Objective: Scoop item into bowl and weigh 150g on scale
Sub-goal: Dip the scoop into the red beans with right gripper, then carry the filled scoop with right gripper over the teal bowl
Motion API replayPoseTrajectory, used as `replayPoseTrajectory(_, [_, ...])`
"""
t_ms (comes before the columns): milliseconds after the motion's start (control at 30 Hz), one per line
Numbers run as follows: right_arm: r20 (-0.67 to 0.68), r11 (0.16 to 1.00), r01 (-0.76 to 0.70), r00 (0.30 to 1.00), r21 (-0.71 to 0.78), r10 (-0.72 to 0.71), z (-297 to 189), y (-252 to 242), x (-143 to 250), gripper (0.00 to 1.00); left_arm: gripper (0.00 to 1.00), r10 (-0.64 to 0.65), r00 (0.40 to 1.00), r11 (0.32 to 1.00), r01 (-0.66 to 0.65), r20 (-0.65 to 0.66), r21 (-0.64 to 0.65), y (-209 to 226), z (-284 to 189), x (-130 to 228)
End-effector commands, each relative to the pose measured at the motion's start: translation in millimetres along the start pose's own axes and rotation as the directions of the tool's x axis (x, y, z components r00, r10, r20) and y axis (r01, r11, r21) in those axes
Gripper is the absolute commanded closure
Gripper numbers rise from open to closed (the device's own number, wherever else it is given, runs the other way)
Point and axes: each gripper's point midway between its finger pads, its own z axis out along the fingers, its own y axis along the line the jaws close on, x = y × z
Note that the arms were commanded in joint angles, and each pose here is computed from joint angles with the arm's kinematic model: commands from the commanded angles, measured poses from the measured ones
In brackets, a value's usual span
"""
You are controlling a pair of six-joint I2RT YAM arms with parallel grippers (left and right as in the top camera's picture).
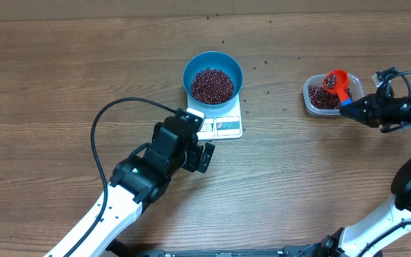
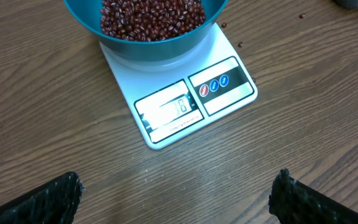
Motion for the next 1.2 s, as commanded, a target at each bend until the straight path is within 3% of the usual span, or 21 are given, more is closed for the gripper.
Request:
replayPoseTrajectory(0, [0.037, 0.993, 0.086, 0.996, -0.083, -0.083, 4, 22, -10, 0.96, 0.0, 0.007, 1.0, 1.0, -0.007, 0.003, -0.016, 4, 0, -2])
replayPoseTrajectory(400, [-0.112, 0.97, 0.221, 0.966, -0.099, -0.232, 58, 86, -10, 0.96, 0.0, 0.007, 1.0, 1.0, -0.007, 0.004, -0.016, 4, 0, -2])
replayPoseTrajectory(733, [-0.28, 0.934, 0.342, 0.911, 0.102, -0.303, 116, 120, -7, 0.96, 0.01, 0.007, 1.0, 1.0, -0.007, 0.003, -0.016, 4, 0, -2])
replayPoseTrajectory(900, [-0.307, 0.882, 0.425, 0.884, 0.207, -0.354, 133, 141, -11, 0.96, 0.0, 0.007, 1.0, 1.0, -0.007, 0.003, -0.016, 4, 0, -2])
replayPoseTrajectory(1167, [-0.37, 0.716, 0.542, 0.836, 0.44, -0.405, 151, 152, -9, 0.96, 0.01, 0.007, 1.0, 1.0, -0.007, 0.004, -0.016, 4, 0, -2])
